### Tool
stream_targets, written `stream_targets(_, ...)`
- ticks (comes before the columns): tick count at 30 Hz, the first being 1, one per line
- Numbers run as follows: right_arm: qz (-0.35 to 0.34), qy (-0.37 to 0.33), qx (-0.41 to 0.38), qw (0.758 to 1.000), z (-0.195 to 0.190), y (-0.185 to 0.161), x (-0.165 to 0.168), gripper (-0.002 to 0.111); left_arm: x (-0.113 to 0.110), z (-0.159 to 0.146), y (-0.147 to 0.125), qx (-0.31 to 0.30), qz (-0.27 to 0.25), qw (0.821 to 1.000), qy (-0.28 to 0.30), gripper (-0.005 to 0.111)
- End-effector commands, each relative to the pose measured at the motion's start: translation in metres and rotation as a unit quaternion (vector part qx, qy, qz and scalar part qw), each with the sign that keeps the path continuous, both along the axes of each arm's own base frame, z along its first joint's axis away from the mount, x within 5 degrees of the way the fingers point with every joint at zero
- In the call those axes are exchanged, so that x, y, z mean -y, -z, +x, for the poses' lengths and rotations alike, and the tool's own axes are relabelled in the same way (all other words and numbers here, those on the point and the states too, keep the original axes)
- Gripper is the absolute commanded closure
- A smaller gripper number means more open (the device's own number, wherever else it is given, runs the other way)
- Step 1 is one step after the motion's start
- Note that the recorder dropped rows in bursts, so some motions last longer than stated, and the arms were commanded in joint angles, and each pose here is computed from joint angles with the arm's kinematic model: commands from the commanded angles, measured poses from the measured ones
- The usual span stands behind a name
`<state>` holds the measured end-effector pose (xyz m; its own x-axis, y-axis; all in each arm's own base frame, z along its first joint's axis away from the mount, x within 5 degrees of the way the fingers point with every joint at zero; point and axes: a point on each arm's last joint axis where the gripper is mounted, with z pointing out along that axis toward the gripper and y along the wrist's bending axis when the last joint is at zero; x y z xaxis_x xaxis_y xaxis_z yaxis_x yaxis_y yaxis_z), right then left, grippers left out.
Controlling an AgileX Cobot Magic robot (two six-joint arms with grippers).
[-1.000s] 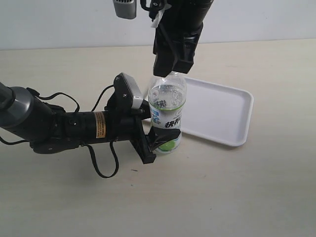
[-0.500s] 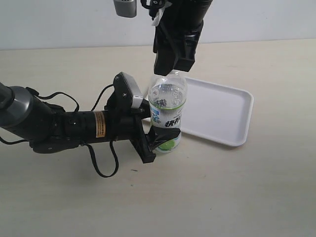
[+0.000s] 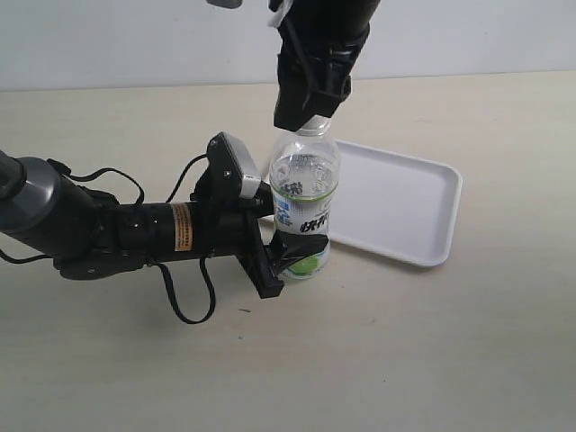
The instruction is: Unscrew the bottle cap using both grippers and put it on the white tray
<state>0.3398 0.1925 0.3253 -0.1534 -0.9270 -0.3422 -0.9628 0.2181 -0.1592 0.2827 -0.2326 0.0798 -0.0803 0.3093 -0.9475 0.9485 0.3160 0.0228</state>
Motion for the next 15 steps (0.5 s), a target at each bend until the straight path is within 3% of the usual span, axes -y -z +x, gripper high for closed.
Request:
stream_targets(1,0.016,0.034,0.0,0.999,-0.001,-0.006,0.0,0.045,0.0,-0.001,0.002,-0.003,0.01,1.0,0.002,0.107)
stream_targets(6,0.049,0.139,-0.024,0.989,-0.003,-0.013,0.001,0.045,0.0,-0.001,0.002,-0.003,0.01,1.0,0.002,0.107)
stream_targets(12,0.079,0.327,-0.067,0.939,-0.004,-0.017,0.008,0.045,0.0,-0.001,0.002,-0.003,0.01,1.0,0.002,0.107)
stream_targets(15,0.087,0.373,-0.078,0.92,-0.003,-0.016,0.008,0.045,0.0,-0.001,0.002,-0.005,0.009,1.0,0.001,0.107)
